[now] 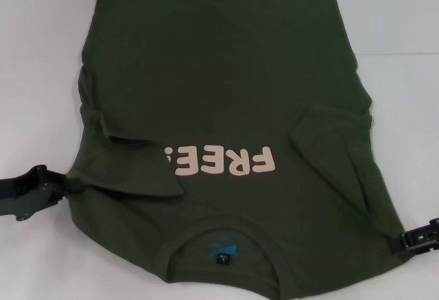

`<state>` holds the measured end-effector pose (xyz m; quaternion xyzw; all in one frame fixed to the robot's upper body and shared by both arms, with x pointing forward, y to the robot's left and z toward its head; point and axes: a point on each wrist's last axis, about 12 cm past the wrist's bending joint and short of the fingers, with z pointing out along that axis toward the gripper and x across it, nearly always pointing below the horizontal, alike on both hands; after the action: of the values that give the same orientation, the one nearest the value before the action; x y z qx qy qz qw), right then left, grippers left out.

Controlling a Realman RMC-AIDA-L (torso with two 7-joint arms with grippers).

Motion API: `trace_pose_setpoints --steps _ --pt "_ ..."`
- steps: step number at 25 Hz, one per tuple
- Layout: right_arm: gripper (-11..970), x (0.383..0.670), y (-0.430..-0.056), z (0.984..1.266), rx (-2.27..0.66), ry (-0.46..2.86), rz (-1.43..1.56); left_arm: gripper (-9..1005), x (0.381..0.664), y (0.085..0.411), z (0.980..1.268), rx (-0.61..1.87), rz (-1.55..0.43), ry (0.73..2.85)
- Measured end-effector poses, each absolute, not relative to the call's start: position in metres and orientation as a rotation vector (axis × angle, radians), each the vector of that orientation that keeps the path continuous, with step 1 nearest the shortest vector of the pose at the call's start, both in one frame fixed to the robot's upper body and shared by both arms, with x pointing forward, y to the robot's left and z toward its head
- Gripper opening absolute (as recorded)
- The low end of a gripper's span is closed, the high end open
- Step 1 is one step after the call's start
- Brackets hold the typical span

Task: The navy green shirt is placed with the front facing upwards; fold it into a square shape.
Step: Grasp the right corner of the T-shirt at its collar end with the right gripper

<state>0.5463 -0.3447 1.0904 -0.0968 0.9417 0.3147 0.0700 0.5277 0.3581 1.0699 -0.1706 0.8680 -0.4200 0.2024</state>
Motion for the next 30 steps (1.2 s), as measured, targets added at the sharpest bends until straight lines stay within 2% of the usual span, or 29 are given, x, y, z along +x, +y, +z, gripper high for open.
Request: trace_pose_setpoints --steps 30 --pt "636 0.568 -0.307 1.093 -0.399 2.804 0.972 43 0.531 0.357 1.073 -0.474 -1.184 2.395"
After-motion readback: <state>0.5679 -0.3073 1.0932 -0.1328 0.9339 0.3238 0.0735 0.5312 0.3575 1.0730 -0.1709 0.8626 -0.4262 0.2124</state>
